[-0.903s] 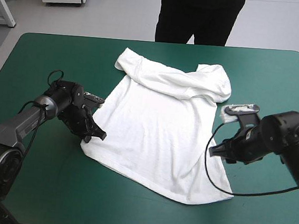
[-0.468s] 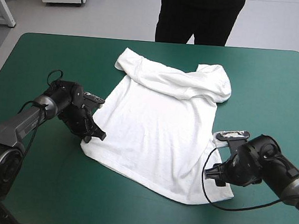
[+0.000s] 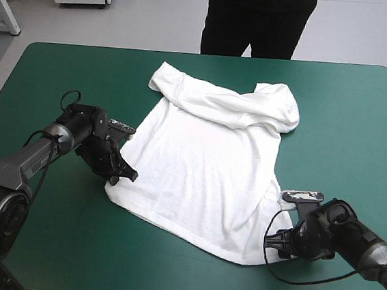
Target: Fold the cloth
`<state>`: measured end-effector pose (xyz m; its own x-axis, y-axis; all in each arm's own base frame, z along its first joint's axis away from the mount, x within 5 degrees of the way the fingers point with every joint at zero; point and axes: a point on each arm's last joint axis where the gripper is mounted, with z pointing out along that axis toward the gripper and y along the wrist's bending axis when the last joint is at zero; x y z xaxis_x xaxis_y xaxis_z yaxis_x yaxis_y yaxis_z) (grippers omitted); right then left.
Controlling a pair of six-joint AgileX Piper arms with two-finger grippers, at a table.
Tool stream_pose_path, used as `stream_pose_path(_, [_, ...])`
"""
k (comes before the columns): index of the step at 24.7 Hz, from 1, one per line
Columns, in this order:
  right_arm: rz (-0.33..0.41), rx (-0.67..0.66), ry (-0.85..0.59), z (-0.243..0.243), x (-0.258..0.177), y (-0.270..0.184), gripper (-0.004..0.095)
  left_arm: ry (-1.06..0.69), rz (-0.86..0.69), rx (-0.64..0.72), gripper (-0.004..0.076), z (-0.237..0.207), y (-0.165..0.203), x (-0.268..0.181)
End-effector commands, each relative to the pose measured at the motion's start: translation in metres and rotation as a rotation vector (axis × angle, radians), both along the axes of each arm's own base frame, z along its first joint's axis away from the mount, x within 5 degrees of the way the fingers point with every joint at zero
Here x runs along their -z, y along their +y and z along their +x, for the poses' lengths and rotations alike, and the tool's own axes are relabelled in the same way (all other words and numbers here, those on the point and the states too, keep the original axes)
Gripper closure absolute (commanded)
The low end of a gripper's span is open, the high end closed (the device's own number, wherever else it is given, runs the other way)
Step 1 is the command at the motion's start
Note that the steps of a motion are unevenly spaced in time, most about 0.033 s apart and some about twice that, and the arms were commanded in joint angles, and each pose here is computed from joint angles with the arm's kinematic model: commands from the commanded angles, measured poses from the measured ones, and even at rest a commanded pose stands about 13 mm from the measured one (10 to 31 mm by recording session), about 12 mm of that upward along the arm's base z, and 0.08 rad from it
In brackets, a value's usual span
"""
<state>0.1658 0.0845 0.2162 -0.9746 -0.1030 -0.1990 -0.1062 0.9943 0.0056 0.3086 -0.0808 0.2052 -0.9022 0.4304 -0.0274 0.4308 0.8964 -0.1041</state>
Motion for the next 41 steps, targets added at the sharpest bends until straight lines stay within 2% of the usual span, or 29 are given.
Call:
stream_pose_path(1, [0.047,0.006,-0.045,-0.001,-0.002,0.002,0.0348,0.050,-0.098,-0.033,0.0733,-0.006,-0.013,-0.002])
stream_pose_path(6, [0.073,0.032,-0.066,0.002,0.007,0.004,0.0374,0.051,-0.100,-0.033,0.0733,-0.006,-0.013,-0.002])
stream_pose_path(11, [0.064,0.054,0.074,0.007,0.030,0.012,0.0406,0.051,-0.104,-0.032,0.0733,-0.006,-0.013,-0.002])
stream_pose_path(13, [0.066,0.065,0.152,0.007,0.042,0.017,0.0490,0.055,-0.104,-0.032,0.0733,-0.007,-0.013,-0.002])
stream_pose_path(17, [0.078,0.071,0.217,0.007,0.052,0.022,0.0860,0.055,-0.107,-0.034,0.0733,-0.007,-0.013,-0.003])
stream_pose_path(18, [0.083,0.073,0.214,0.007,0.051,0.022,0.0919,0.058,-0.106,-0.033,0.0733,-0.007,-0.013,-0.003])
stream_pose_path(21, [0.105,0.064,0.174,0.011,0.037,0.024,0.0925,0.069,-0.106,-0.028,0.0733,-0.010,-0.013,-0.007])
stream_pose_path(25, [0.156,0.020,-0.035,0.026,-0.028,0.026,0.0925,-0.052,-0.168,-0.030,0.0733,-0.027,-0.011,-0.052])
stream_pose_path(29, [0.113,-0.021,-0.297,0.033,-0.112,0.015,0.0925,-0.301,-0.277,-0.029,0.0733,-0.059,-0.007,-0.129])
stream_pose_path(34, [0.111,-0.057,-0.622,0.031,-0.216,0.002,0.0925,-0.620,-0.368,-0.018,0.0733,-0.093,0.002,-0.222])
stream_pose_path(41, [0.134,-0.072,-0.946,0.011,-0.305,-0.016,0.0925,-0.977,-0.467,0.013,0.0733,-0.125,0.009,-0.319])
